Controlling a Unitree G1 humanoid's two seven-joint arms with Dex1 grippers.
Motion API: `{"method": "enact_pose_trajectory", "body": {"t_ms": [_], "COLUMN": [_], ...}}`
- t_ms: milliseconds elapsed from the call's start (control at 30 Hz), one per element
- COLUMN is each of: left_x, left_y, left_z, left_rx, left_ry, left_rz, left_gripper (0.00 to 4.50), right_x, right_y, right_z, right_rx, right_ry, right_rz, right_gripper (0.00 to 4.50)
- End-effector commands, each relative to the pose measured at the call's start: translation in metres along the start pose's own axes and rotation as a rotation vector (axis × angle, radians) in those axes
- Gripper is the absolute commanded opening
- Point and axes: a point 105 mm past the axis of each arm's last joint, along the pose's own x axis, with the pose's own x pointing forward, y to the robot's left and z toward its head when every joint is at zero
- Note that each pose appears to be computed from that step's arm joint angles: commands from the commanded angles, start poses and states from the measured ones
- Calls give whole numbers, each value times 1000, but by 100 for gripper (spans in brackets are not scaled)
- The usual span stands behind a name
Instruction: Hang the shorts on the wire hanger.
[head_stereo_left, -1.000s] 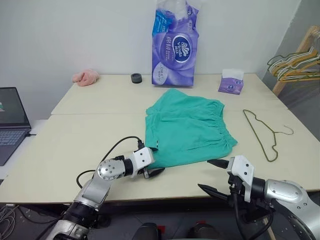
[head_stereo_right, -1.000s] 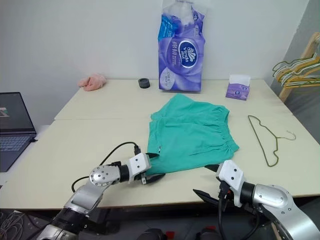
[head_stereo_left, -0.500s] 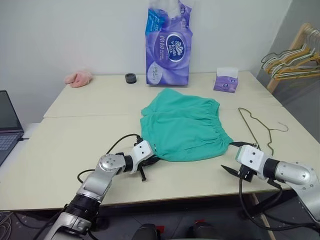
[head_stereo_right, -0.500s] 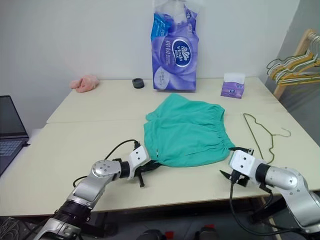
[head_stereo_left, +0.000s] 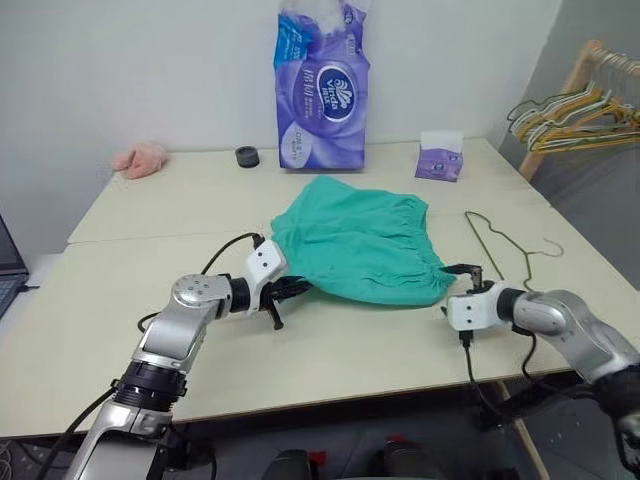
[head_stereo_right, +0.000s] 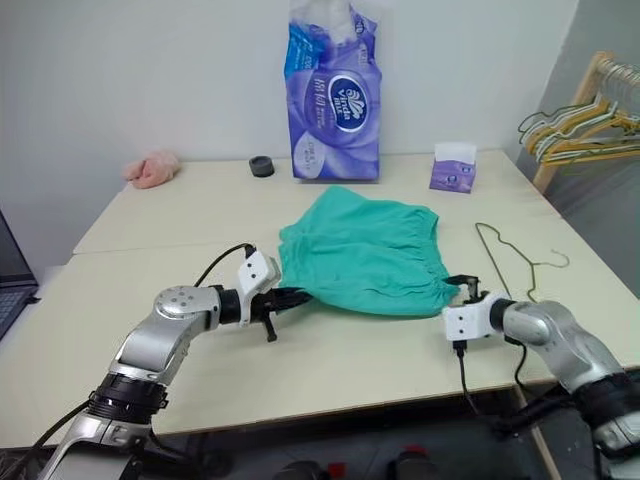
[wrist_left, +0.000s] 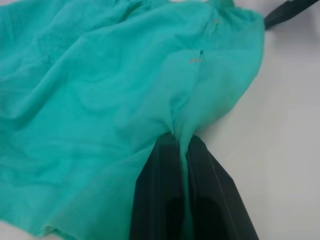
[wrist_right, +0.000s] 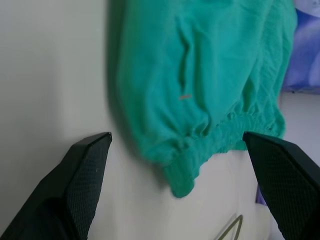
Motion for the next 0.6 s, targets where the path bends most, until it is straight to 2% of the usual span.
{"method": "enact_pose_trajectory", "body": {"t_ms": [33, 67, 100, 200, 400, 533, 600], "left_x": [-8, -8, -10, -18, -29, -37, -43], "left_y": [5, 5, 6, 14, 22, 11, -4], "left_z": [22, 22, 22, 18, 8, -9, -19], "left_rx": [28, 22, 24, 43, 45, 78, 63], "left_ry": [-62, -66, -64, -42, -6, 78, 121], "left_rz": [17, 18, 18, 35, 57, -20, -105], "left_gripper": [3, 3, 1, 0, 0, 0, 0], "right_x": [14, 17, 19, 23, 20, 10, 1], "right_y": [2, 2, 1, -3, -13, -11, -8], "right_z": [-6, -7, -11, -20, -21, -7, 2], "right_rx": [-11, -9, 11, 59, 129, 162, 205], "right_ry": [29, 37, 51, 78, 59, -17, -61], "right_rz": [1, -1, -10, -26, -53, 2, 46], "right_gripper": [450, 450, 432, 356, 145, 4, 4]}}
